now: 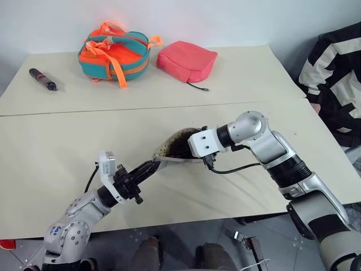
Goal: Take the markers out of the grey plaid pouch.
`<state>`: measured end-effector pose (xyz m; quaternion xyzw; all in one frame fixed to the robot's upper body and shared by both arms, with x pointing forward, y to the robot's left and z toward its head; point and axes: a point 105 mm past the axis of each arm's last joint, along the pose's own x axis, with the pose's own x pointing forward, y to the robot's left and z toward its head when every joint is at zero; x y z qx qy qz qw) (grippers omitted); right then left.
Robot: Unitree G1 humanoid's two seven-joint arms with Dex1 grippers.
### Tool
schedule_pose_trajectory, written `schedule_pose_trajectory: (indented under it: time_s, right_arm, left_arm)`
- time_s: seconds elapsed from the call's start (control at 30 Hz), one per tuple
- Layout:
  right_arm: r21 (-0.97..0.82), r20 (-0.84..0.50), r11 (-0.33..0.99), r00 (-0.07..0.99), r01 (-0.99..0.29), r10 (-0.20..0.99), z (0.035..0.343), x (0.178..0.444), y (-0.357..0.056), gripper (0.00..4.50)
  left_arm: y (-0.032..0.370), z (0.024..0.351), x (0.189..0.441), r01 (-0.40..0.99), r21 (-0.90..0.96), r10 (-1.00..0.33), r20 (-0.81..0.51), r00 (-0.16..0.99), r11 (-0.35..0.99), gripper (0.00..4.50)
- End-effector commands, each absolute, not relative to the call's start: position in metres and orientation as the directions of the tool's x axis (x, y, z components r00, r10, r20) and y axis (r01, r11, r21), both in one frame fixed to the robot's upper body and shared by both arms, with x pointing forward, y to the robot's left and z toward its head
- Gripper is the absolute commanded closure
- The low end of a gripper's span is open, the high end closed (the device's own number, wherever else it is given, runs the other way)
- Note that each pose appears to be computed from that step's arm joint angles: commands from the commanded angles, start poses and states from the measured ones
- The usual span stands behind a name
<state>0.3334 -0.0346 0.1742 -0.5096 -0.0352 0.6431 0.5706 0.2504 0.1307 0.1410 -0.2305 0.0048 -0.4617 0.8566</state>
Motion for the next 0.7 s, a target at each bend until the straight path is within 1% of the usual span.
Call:
schedule_pose_trajectory:
  time_s: [0.03,0.2,0.33,0.43,0.47,0.53,0.57,0.63,0.7]
  right_arm:
    - [-0.663,-0.598,-0.346,0.192,-0.664,0.778,0.175,0.335,-0.024,2.23]
    - [-0.675,-0.626,-0.35,0.255,-0.649,0.737,0.153,0.35,-0.024,2.23]
    - [-0.699,-0.614,-0.332,0.293,-0.633,0.733,0.152,0.36,-0.025,2.23]
    - [-0.676,-0.626,-0.335,0.272,-0.656,0.73,0.145,0.358,-0.024,2.8]
    - [-0.671,-0.633,-0.342,0.268,-0.657,0.726,0.142,0.358,-0.025,3.08]
    - [-0.681,-0.607,-0.32,0.262,-0.659,0.751,0.148,0.356,-0.023,3.72]
    - [-0.689,-0.595,-0.312,0.264,-0.655,0.76,0.153,0.357,-0.023,3.89]
    - [-0.691,-0.571,-0.289,0.255,-0.663,0.781,0.164,0.355,-0.025,3.89]
    - [-0.692,-0.515,-0.242,0.229,-0.681,0.826,0.184,0.35,-0.028,3.89]
  left_arm:
    - [0.131,0.15,0.249,0.81,-0.383,-0.801,0.236,0.55,0.444,4.5]
    - [0.127,0.146,0.248,0.813,-0.384,-0.811,0.223,0.541,0.437,4.5]
    - [0.124,0.145,0.246,0.817,-0.382,-0.816,0.221,0.534,0.432,4.5]
    - [0.124,0.145,0.246,0.815,-0.378,-0.812,0.221,0.539,0.439,4.5]
    - [0.125,0.146,0.247,0.815,-0.378,-0.812,0.222,0.54,0.439,4.5]
    - [0.126,0.146,0.248,0.815,-0.37,-0.809,0.222,0.544,0.446,4.5]
    - [0.127,0.146,0.248,0.812,-0.369,-0.806,0.221,0.548,0.451,4.5]
    - [0.129,0.146,0.249,0.807,-0.357,-0.8,0.213,0.561,0.471,4.5]
    - [0.135,0.145,0.252,0.796,-0.332,-0.784,0.206,0.585,0.506,4.5]
